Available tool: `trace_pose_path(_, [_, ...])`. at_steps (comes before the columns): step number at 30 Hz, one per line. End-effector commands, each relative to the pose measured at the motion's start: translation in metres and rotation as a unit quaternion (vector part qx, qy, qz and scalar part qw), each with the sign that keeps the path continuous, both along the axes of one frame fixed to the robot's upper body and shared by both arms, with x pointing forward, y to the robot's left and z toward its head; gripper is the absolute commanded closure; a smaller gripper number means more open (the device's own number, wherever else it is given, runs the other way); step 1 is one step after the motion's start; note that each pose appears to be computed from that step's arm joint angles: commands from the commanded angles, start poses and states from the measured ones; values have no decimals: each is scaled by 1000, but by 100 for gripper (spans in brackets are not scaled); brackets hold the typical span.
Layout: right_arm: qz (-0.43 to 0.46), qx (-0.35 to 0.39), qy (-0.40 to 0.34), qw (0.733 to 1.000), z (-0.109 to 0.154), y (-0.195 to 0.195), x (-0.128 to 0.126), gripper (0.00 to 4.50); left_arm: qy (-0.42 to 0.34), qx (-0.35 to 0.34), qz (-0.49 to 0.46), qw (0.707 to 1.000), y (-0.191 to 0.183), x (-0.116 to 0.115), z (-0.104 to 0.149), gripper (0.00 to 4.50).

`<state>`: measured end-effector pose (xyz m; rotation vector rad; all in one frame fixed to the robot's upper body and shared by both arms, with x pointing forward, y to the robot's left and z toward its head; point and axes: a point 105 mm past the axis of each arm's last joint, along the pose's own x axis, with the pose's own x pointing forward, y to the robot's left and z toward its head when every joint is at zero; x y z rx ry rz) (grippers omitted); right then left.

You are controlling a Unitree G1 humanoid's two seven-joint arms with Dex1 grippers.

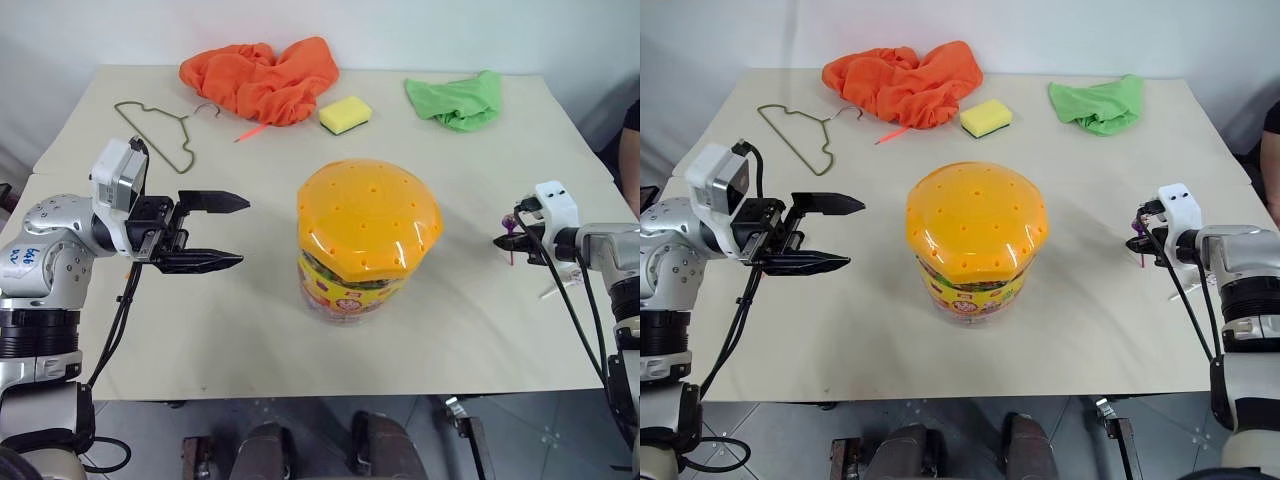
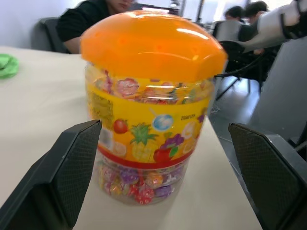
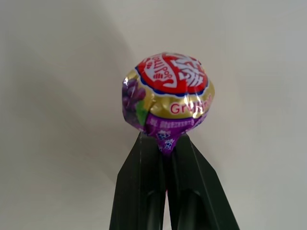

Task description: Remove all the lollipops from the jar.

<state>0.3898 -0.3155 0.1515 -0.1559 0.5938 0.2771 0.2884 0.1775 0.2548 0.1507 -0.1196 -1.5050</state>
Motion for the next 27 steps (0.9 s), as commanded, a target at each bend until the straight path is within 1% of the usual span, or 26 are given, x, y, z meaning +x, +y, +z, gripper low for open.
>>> trace_pose_path(1, [-15,1,-2,1000,-1,-9,-3,347,-25,3,6,1000,4,-7,14,0])
trace_pose_path(4, [-14,5,-16,1000,6,-10,-3,248,-27,2,6,1000,4,-7,16,0])
trace_pose_path(6, [-6,9,-34,999,17,-9,-5,180,-32,-2,4,999,4,-6,19,0])
trace_pose_path(8, [11,13,-60,998,36,-7,-13,114,-35,-10,4,999,4,-6,24,0])
trace_pose_path(11, [40,15,-85,995,53,1,-24,11,-32,-27,29,999,6,0,30,0])
trace_pose_path(13, [95,20,-112,989,71,18,-41,2,-20,-35,64,997,9,7,31,0])
trace_pose_path(15, [166,22,-151,974,88,43,-64,2,3,-35,116,993,13,19,28,0])
trace_pose_path(17, [231,22,-176,957,95,66,-87,2,5,-28,149,988,16,25,23,0])
trace_pose_path(19, [289,7,-161,944,81,85,-110,2,11,-29,129,991,17,19,16,0])
trace_pose_path(21, [310,-1,-148,939,71,92,-121,2,24,-26,129,991,18,18,10,0])
trace_pose_path(22, [316,-2,-138,939,58,97,-124,2,28,-24,146,989,21,21,5,0])
trace_pose_path(23, [319,3,-128,939,41,104,-128,2,33,-19,163,986,25,22,-4,0])
trace_pose_path(25, [320,10,-121,940,25,111,-132,2,37,-14,179,983,28,23,-12,0])
trace_pose_path(26, [312,13,-125,942,13,115,-131,2,40,-18,184,982,29,22,-17,0])
trace_pose_path(27, [285,18,-135,949,1,118,-124,2,39,-29,193,980,31,22,-22,0])
